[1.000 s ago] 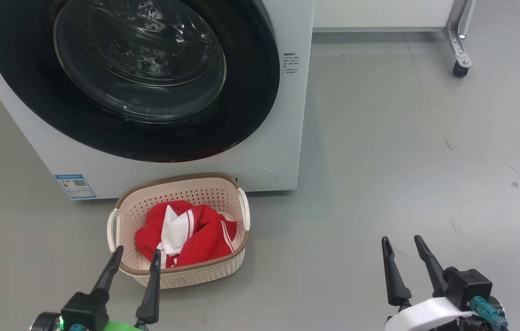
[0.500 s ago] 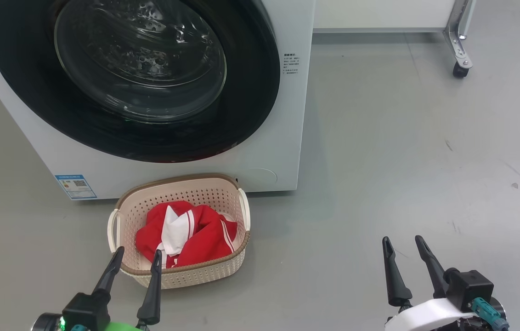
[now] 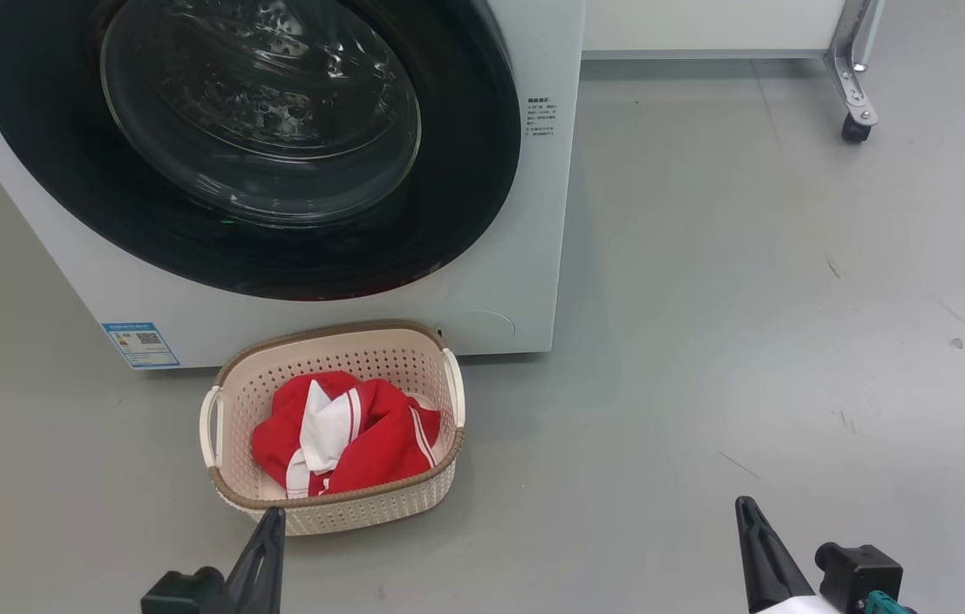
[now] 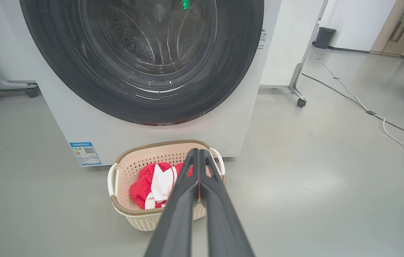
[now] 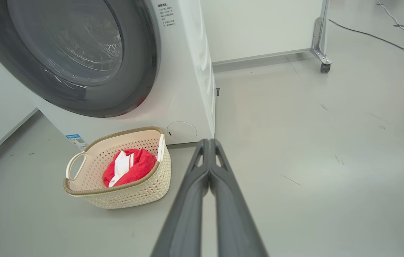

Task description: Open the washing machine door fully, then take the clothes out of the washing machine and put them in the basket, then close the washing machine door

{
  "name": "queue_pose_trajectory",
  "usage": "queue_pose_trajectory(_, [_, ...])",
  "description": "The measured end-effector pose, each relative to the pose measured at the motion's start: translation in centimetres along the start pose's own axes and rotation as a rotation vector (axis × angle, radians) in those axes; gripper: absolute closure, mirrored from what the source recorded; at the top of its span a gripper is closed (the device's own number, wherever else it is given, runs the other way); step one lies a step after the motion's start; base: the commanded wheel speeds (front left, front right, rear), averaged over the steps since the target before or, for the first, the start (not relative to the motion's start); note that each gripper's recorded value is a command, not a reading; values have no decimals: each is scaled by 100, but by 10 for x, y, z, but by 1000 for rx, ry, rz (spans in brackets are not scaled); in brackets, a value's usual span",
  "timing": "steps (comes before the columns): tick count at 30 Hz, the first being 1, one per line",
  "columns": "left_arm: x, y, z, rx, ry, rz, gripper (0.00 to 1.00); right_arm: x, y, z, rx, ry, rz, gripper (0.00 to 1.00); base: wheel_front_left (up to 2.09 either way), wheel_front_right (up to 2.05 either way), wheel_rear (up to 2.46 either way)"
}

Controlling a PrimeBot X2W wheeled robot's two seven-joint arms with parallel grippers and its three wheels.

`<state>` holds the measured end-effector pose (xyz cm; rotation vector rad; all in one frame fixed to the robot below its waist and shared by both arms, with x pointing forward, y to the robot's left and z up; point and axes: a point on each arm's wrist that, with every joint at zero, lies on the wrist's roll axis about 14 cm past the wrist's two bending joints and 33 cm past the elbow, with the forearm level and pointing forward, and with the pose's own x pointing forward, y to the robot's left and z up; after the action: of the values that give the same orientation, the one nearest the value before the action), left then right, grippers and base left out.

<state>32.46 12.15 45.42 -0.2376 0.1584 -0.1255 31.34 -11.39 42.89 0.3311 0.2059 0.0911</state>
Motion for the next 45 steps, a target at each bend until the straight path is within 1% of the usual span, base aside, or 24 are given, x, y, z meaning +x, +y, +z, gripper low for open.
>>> queue_pose_trajectory(7, [0, 1, 0, -93, -1, 8, 100, 1, -1, 4, 86, -9, -9, 100, 0, 0, 0])
queue_pose_trajectory(12, [0, 5, 0, -175, 7, 25, 100, 1, -7, 6, 157, -10, -37, 100, 0, 0, 0])
queue_pose_trajectory(28, [1, 19, -1, -383, 25, 74, 100, 5, -26, 12, 358, -6, -96, 100, 0, 0, 0])
queue_pose_trajectory(45, [9, 30, 5, -611, 15, 96, 100, 13, -39, 24, 565, -26, -114, 100, 0, 0, 0])
